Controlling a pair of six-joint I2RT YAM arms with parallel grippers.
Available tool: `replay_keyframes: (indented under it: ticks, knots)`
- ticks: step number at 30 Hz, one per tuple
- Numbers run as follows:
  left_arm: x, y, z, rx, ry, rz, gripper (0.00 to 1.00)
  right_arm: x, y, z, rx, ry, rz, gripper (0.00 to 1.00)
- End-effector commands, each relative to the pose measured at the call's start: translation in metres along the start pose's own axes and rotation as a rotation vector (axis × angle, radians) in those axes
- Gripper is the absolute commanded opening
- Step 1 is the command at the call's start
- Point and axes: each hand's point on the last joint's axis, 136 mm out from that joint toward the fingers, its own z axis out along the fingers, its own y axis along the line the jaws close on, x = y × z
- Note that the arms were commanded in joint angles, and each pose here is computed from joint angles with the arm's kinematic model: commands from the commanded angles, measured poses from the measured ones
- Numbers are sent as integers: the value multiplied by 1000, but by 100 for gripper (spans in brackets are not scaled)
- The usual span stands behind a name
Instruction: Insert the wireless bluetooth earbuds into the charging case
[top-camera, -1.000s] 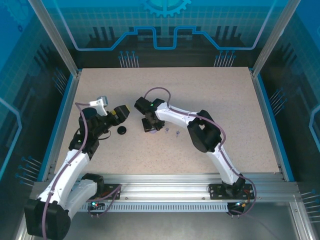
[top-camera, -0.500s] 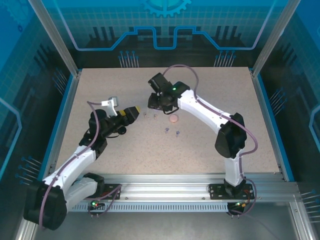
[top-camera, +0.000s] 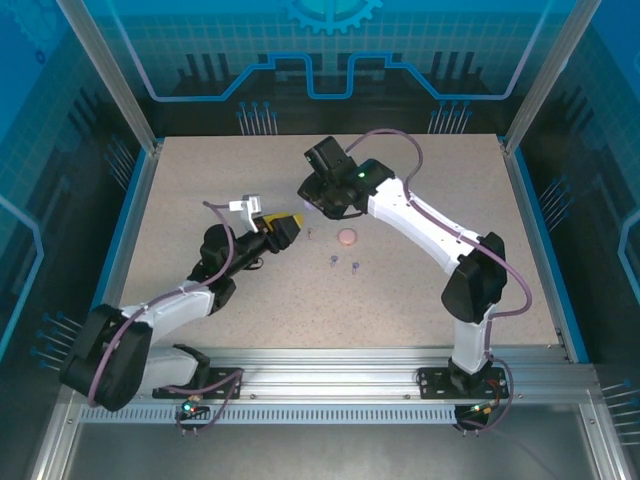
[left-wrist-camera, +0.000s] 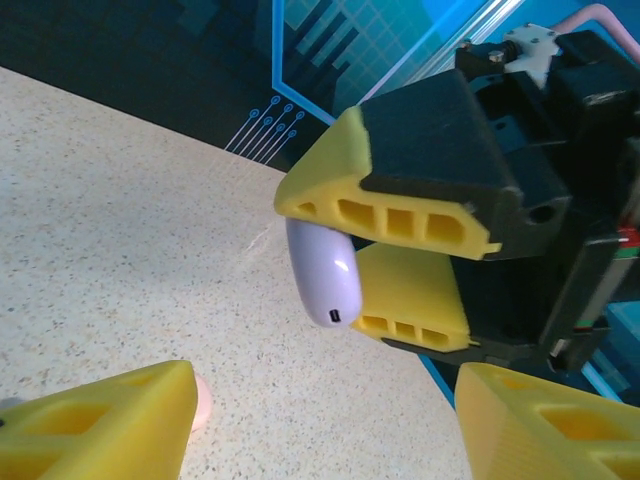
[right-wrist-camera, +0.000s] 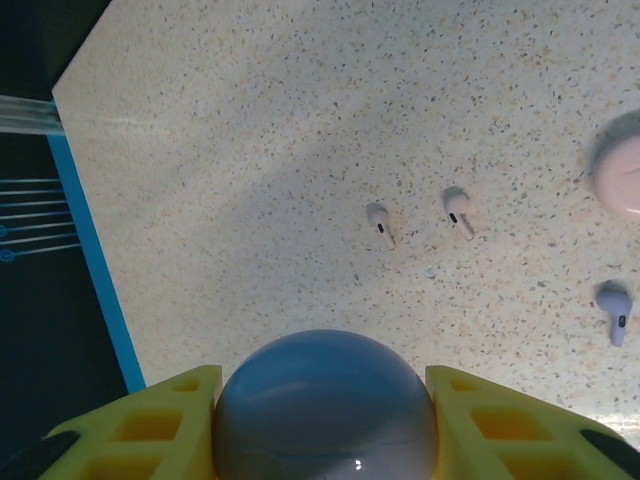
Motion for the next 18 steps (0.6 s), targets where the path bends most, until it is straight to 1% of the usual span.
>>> replay_keyframes:
  ticks: [1, 5, 13, 18]
  knots:
    - [-13, -16, 3, 90, -89, 15, 67, -2, 7, -20, -36, -42, 70, 30]
    - [-14, -13, 8, 99, -118, 7, 64, 2, 6, -22, -33, -44, 71, 30]
    - [-18, -13, 17, 147, -160, -23, 62, 8, 6, -20, -32, -35, 56, 30]
    - [-16, -12, 24, 158, -164, -35, 61, 11, 6, -18, -42, -30, 57, 29]
